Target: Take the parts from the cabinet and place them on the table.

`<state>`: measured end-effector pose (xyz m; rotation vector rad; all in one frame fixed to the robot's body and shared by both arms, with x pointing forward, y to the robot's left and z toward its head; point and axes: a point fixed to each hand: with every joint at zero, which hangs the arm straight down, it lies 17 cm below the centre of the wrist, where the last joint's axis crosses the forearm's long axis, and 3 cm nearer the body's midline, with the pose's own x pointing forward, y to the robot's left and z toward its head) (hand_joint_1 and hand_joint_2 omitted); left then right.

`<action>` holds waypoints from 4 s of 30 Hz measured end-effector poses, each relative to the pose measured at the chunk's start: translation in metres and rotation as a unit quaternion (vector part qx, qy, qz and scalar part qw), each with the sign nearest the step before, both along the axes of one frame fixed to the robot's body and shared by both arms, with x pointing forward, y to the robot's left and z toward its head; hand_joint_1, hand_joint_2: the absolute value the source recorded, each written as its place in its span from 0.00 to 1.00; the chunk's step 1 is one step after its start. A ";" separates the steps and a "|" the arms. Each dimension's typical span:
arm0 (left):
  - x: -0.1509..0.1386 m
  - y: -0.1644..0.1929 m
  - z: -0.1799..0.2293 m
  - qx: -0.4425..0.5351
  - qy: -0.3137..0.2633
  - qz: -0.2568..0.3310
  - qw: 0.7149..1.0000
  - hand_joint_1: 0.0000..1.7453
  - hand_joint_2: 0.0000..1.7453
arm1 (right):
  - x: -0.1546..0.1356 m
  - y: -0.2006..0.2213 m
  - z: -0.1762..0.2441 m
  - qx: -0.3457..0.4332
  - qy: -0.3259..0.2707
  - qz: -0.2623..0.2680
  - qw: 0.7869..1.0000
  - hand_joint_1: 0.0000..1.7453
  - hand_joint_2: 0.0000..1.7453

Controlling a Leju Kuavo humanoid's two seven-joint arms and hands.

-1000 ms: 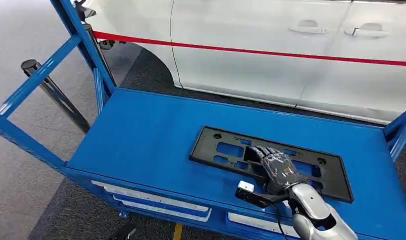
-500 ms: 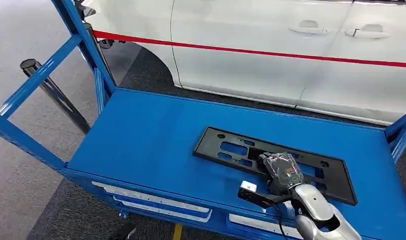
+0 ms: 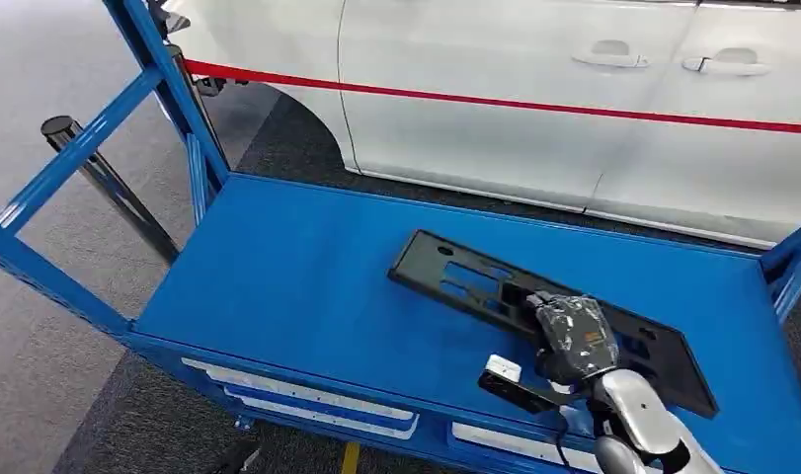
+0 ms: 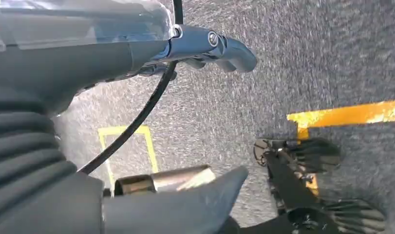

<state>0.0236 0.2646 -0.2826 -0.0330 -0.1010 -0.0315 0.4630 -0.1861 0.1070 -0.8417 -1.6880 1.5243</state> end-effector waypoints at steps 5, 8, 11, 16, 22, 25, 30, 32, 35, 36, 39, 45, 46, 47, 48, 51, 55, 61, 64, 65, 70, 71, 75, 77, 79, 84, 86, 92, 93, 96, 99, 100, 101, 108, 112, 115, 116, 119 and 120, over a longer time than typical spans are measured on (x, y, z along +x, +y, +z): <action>-0.004 0.004 -0.001 0.013 0.002 -0.013 1.000 0.00 1.00 | -0.003 -0.028 0.093 0.058 -0.119 -0.007 0.991 1.00 1.00; -0.006 0.006 -0.001 0.017 0.004 -0.021 1.000 0.00 1.00 | -0.017 -0.043 0.125 0.051 -0.186 0.000 0.981 1.00 1.00; -0.007 0.006 -0.002 0.018 0.008 -0.024 1.000 0.00 1.00 | -0.028 -0.054 0.143 0.043 -0.223 0.002 0.974 1.00 1.00; -0.011 0.005 -0.002 0.018 0.017 -0.032 0.999 0.00 1.00 | -0.035 -0.072 0.142 0.023 -0.232 -0.007 0.972 1.00 1.00; -0.017 0.006 -0.002 0.020 0.028 -0.037 0.999 0.00 1.00 | -0.043 -0.081 0.123 0.004 -0.217 -0.008 0.976 1.00 1.00; -0.018 0.008 -0.002 0.021 0.031 -0.041 0.998 0.00 1.00 | -0.046 -0.084 0.120 -0.001 -0.216 -0.006 0.976 1.00 1.00; -0.020 0.009 -0.002 0.022 0.032 -0.045 0.998 0.00 1.00 | -0.050 -0.085 0.121 -0.005 -0.217 -0.003 0.976 1.00 1.00; -0.020 0.009 -0.002 0.022 0.032 -0.046 0.998 0.00 1.00 | -0.052 -0.087 0.116 -0.005 -0.211 -0.004 0.978 1.00 1.00; -0.021 0.008 -0.002 0.021 0.033 -0.049 0.998 0.00 1.00 | -0.055 -0.090 0.111 -0.008 -0.205 -0.007 0.979 1.00 1.00; -0.020 0.008 -0.002 0.021 0.033 -0.051 0.998 0.00 1.00 | -0.056 -0.092 0.112 -0.009 -0.205 -0.007 0.979 1.00 1.00; -0.020 0.010 -0.002 0.022 0.032 -0.053 0.998 0.00 1.00 | -0.058 -0.094 0.114 -0.011 -0.207 -0.008 0.978 1.00 1.00; -0.020 0.009 -0.002 0.019 0.032 -0.054 0.998 0.00 1.00 | -0.065 -0.100 0.114 -0.015 -0.206 -0.009 0.978 1.00 1.00; -0.020 0.009 -0.002 0.018 0.032 -0.054 0.998 0.00 1.00 | -0.066 -0.101 0.113 -0.016 -0.205 -0.010 0.979 1.00 1.00; -0.020 0.007 -0.002 0.017 0.032 -0.054 0.998 0.00 1.00 | -0.068 -0.101 0.111 -0.016 -0.202 -0.011 0.979 1.00 1.00; -0.020 0.007 -0.002 0.016 0.032 -0.054 0.998 0.00 1.00 | -0.069 -0.102 0.109 -0.016 -0.199 -0.013 0.980 1.00 1.00; -0.021 0.004 -0.002 0.014 0.032 -0.055 0.998 0.00 1.00 | -0.073 -0.106 0.108 -0.018 -0.198 -0.015 0.980 1.00 1.00; -0.020 0.005 -0.002 0.015 0.032 -0.055 0.998 0.00 1.00 | -0.076 -0.109 0.110 -0.020 -0.200 -0.017 0.980 1.00 1.00; -0.025 0.019 -0.002 0.018 0.035 -0.045 0.998 0.00 1.00 | -0.070 -0.084 0.112 -0.031 -0.211 -0.013 0.977 1.00 1.00; -0.024 0.031 -0.001 0.018 0.036 -0.042 0.998 0.00 1.00 | -0.059 -0.052 0.113 -0.018 -0.210 -0.004 0.977 1.00 1.00; -0.025 0.035 -0.001 0.019 0.037 -0.041 0.998 0.00 1.00 | -0.056 -0.041 0.113 -0.014 -0.208 -0.001 0.978 1.00 1.00; -0.026 0.047 -0.001 0.028 0.039 -0.038 0.998 0.00 1.00 | -0.046 -0.013 0.127 0.006 -0.219 0.012 0.976 1.00 1.00; -0.028 0.048 -0.001 0.029 0.040 -0.037 0.998 0.00 1.00 | -0.046 -0.009 0.126 0.007 -0.218 0.015 0.976 1.00 1.00; -0.027 0.050 -0.001 0.031 0.039 -0.035 0.998 0.00 1.00 | -0.045 -0.003 0.124 0.008 -0.213 0.019 0.977 1.00 1.00; -0.028 0.050 -0.001 0.031 0.038 -0.035 0.998 0.00 1.00 | -0.042 -0.002 0.122 0.005 -0.208 0.017 0.978 1.00 1.00; -0.027 0.048 -0.001 0.030 0.037 -0.037 0.998 0.00 1.00 | -0.041 0.000 0.118 0.002 -0.201 0.016 0.979 1.00 1.00; -0.029 0.043 -0.001 0.026 0.039 -0.046 0.998 0.00 1.00 | -0.038 0.002 0.120 -0.001 -0.198 0.014 0.980 1.00 1.00; -0.031 0.041 -0.001 0.025 0.041 -0.047 0.998 0.00 1.00 | -0.038 0.002 0.120 -0.002 -0.198 0.013 0.980 1.00 1.00; -0.039 0.036 -0.001 0.019 0.048 -0.055 0.997 0.00 1.00 | -0.040 0.003 0.121 -0.001 -0.198 0.012 0.980 1.00 1.00; -0.038 0.035 -0.001 0.019 0.048 -0.056 0.997 0.00 1.00 | -0.040 0.002 0.121 -0.001 -0.197 0.011 0.980 1.00 1.00; -0.038 0.034 -0.001 0.016 0.046 -0.057 0.997 0.00 1.00 | -0.042 0.001 0.117 -0.004 -0.195 0.010 0.981 1.00 1.00; -0.035 0.034 -0.001 0.017 0.041 -0.061 0.997 0.00 1.00 | -0.044 -0.001 0.118 -0.005 -0.196 0.007 0.980 1.00 1.00; -0.034 0.035 -0.001 0.018 0.037 -0.061 0.997 0.00 1.00 | -0.044 -0.003 0.120 -0.006 -0.199 0.007 0.980 1.00 1.00; -0.036 0.034 -0.001 0.018 0.037 -0.062 0.997 0.00 1.00 | -0.045 -0.003 0.121 -0.006 -0.200 0.007 0.980 1.00 1.00; -0.037 0.028 -0.002 0.019 0.034 -0.061 0.997 0.00 1.00 | -0.048 -0.011 0.117 -0.012 -0.197 0.003 0.980 1.00 1.00; -0.037 0.024 -0.002 0.017 0.033 -0.060 0.997 0.00 1.00 | -0.049 -0.012 0.115 -0.013 -0.196 0.003 0.981 1.00 1.00; -0.037 0.020 -0.002 0.016 0.033 -0.060 0.998 0.00 1.00 | -0.048 -0.014 0.120 -0.012 -0.200 0.000 0.980 1.00 1.00; -0.039 0.019 -0.002 0.016 0.035 -0.060 0.997 0.00 1.00 | -0.048 -0.015 0.121 -0.011 -0.201 -0.001 0.979 1.00 1.00; -0.046 0.017 -0.002 0.014 0.041 -0.059 0.997 0.00 1.00 | -0.048 -0.016 0.121 -0.014 -0.203 -0.002 0.979 1.00 1.00; -0.048 0.015 -0.002 0.013 0.042 -0.059 0.997 0.00 1.00 | -0.047 -0.016 0.122 -0.015 -0.203 -0.002 0.979 1.00 1.00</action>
